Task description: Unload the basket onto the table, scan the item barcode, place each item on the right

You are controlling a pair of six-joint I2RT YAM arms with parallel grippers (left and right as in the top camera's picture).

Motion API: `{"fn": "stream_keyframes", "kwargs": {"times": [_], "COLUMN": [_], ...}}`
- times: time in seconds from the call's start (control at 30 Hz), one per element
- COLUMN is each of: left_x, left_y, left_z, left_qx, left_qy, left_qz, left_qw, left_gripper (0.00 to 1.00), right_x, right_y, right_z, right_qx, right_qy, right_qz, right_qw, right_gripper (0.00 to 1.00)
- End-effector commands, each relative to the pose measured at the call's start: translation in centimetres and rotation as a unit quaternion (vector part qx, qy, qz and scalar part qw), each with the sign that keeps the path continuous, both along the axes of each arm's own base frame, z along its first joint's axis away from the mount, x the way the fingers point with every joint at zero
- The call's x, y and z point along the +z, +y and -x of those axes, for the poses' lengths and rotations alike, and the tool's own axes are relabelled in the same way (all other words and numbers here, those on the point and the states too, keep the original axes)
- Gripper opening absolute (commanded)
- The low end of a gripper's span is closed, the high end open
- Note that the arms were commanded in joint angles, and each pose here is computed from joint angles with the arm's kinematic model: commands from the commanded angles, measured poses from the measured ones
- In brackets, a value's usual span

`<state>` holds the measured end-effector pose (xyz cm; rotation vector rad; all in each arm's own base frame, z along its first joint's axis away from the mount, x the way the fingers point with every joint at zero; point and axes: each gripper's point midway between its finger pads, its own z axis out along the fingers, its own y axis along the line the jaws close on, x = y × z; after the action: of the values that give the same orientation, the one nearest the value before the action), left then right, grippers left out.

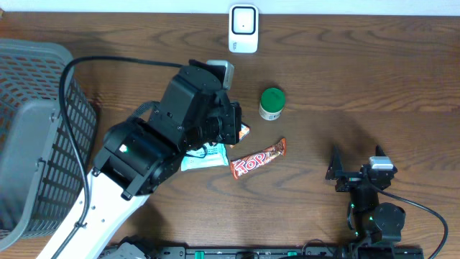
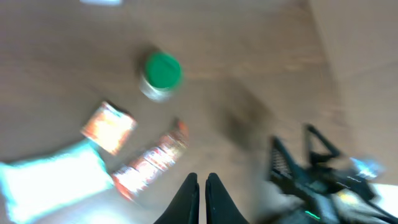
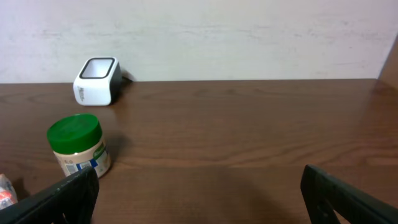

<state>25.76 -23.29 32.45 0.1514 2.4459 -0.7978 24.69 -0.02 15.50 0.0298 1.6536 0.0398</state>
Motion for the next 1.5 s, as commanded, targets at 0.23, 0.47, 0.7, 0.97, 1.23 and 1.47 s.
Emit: {"fn": "stream_keyframes", "kwargs": {"times": [0.23, 0.47, 0.7, 0.97, 1.23, 1.47], "left_x": [0.1, 0.1, 0.0, -1.2, -1.9, 0.8], "left_y": [-2.8, -2.8, -2.7, -0.7, 1.6, 0.2], "left_z": [3.5, 3.5, 3.5, 1.7, -0.1, -2.4], "left_qx": [0.087, 0.219, 0.240, 0.205, 0.225, 0.091], "left_qy": [0.253, 0.373, 0.391, 0.259, 0.174, 0.010], "left_qz": [0.167, 0.231, 0.238, 0.158, 0.095, 0.050], "left_qw": [0.949, 0.872, 0.856, 0.931, 0.954, 0.995], "left_gripper": [0.07, 0.07, 0.07, 0.07, 0.07, 0.07], "right_x": [-0.1, -0.1, -0.1, -0.1, -0.1, -0.1], "right_y": [0.0, 0.0, 0.0, 0.0, 0.0, 0.0], "right_z": [0.0, 0.0, 0.0, 0.0, 0.0, 0.0], "right_qx": [-0.001, -0.001, 0.000, -0.001, -0.001, 0.000], "right_qy": [0.002, 0.002, 0.002, 0.002, 0.002, 0.002], "right_qz": [-0.005, -0.005, -0.005, -0.005, -0.005, -0.005], "right_qw": [1.000, 1.000, 1.000, 1.000, 1.000, 1.000], "right_gripper": [0.99, 0.99, 0.99, 0.99, 0.99, 0.99]}}
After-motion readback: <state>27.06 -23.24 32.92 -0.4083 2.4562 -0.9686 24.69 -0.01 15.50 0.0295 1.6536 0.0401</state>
